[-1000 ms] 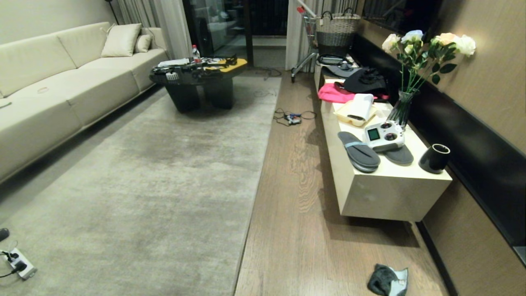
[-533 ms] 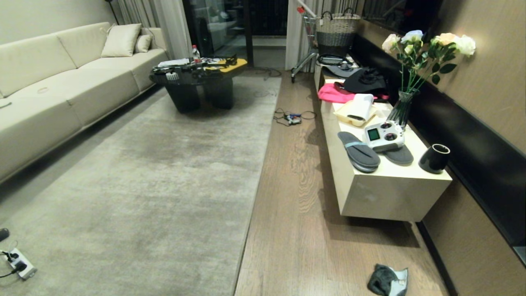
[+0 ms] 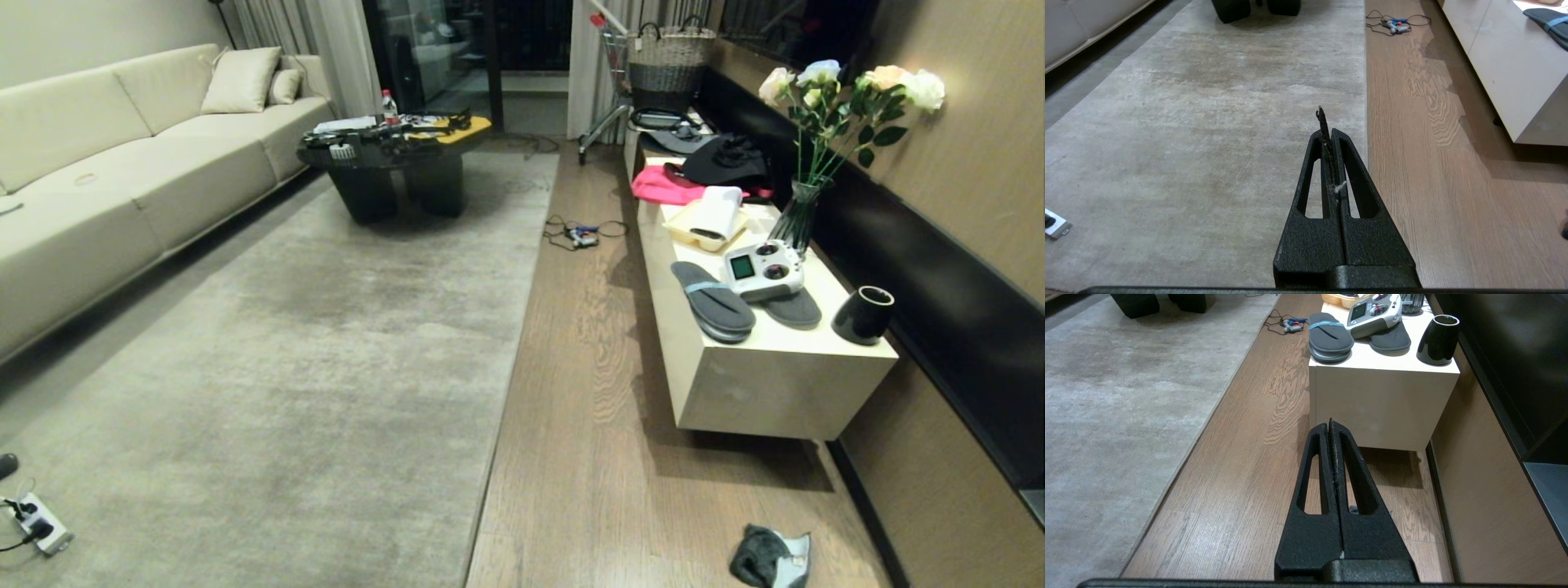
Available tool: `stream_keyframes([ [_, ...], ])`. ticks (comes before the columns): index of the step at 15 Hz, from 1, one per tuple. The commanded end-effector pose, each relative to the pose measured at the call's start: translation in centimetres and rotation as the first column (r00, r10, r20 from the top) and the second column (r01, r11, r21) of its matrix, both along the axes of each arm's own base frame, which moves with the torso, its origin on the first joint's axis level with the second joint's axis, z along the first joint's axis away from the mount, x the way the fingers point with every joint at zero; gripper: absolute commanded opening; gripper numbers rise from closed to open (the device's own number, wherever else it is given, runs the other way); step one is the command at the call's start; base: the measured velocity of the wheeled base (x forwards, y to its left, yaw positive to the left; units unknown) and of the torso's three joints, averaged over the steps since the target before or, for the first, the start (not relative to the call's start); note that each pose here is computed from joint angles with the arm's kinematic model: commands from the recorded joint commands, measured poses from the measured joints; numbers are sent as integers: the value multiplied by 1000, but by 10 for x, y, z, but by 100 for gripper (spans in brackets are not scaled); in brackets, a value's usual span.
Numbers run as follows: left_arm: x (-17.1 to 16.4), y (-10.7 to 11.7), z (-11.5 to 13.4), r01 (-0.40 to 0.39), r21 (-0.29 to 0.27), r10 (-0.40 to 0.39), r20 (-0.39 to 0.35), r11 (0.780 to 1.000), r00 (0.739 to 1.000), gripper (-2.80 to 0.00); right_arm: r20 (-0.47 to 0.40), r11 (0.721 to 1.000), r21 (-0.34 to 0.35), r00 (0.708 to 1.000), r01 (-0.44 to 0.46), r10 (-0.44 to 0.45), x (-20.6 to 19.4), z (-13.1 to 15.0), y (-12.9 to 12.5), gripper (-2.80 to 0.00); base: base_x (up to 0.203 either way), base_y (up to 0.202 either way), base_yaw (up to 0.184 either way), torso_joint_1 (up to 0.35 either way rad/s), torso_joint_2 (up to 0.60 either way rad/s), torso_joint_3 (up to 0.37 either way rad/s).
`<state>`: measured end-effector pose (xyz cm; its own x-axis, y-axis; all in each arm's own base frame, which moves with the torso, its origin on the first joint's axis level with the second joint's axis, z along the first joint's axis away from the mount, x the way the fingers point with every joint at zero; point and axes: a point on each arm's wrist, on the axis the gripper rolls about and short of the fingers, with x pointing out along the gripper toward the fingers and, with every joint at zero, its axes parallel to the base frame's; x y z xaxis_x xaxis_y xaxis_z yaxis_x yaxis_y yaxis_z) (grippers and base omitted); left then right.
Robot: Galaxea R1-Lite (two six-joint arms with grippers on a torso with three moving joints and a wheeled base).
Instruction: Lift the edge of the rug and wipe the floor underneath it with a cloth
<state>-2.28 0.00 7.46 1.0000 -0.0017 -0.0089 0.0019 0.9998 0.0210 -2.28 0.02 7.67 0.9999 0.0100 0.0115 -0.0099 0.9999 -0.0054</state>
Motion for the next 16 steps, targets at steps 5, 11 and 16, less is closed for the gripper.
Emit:
stream_keyframes([
  [5,0,0,0,0,0,0,-2,1000,1000,-280,-1,1000,-1,1000,-1,1,0,0,0,-280,0,0,0,0,0,0],
  [11,0,0,0,0,0,0,-2,1000,1000,-280,-1,1000,2,1000,0,0,0,0,0,-280,0,0,0,0,0,0],
  [16,0,0,0,0,0,0,-2,1000,1000,-280,-2,1000,2,1000,1,-1,0,0,0,-280,0,0,0,0,0,0],
])
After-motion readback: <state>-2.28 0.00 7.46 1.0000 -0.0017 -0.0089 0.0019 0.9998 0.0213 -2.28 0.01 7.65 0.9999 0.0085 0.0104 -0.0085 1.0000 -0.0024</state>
